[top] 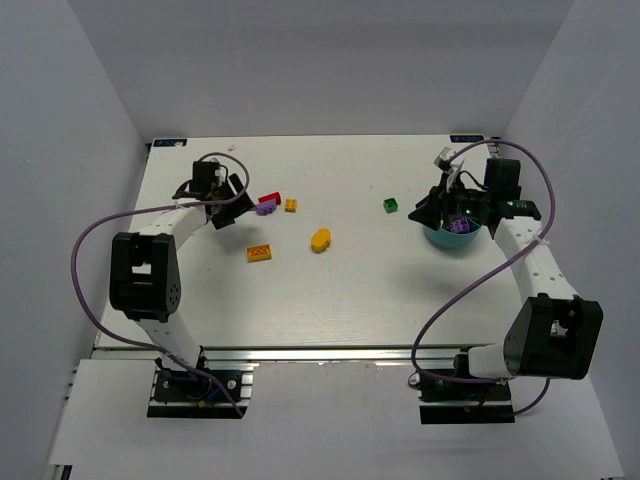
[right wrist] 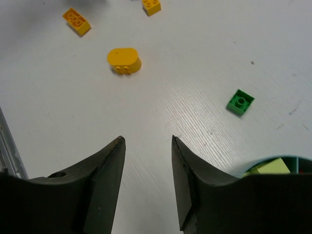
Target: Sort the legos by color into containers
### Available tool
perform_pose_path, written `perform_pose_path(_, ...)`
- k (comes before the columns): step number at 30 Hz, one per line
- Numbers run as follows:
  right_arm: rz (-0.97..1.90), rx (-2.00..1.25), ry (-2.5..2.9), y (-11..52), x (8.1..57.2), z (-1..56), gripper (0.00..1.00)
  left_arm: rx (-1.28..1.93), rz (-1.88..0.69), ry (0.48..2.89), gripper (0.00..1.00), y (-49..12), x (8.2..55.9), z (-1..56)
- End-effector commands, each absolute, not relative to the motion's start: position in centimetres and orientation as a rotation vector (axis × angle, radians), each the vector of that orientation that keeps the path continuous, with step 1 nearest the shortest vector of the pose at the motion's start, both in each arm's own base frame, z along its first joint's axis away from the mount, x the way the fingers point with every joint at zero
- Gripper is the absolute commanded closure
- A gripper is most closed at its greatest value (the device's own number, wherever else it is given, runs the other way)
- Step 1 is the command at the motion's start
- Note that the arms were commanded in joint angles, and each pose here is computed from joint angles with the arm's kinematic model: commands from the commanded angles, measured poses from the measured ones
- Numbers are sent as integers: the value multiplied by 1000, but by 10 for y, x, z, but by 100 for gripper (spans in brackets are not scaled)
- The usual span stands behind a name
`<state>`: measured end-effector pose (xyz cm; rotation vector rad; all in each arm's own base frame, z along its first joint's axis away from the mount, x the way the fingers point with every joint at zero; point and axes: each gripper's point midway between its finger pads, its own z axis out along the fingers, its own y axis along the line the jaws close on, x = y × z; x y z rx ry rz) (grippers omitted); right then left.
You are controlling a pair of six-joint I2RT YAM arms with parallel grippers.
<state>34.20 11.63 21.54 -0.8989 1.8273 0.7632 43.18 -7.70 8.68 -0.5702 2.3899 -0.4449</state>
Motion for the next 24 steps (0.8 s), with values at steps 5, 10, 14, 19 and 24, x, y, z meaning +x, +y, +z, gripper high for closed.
perform_pose_path(5, 843, -897, 1775, 138, 343, 227, 47, -18, -380, 2270, 19, -93, 466, 109)
perform_pose_path(10, 847, -894, 1788, 137, 347, 225, 45, 258, -359, 2172, 20, -103, 478, 104)
perform_pose_path(14, 852, -888, 1789, 138, 350, 225, 43, 537, -371, 2092, 18, -137, 478, 103)
perform_pose_path(19, 867, -875, 1795, 139, 353, 227, 39, 879, -272, 2008, 15, -160, 479, 92)
perform_pose_path(24, 875, -868, 1800, 139, 355, 228, 38, 1046, -185, 1948, 13, -161, 482, 81)
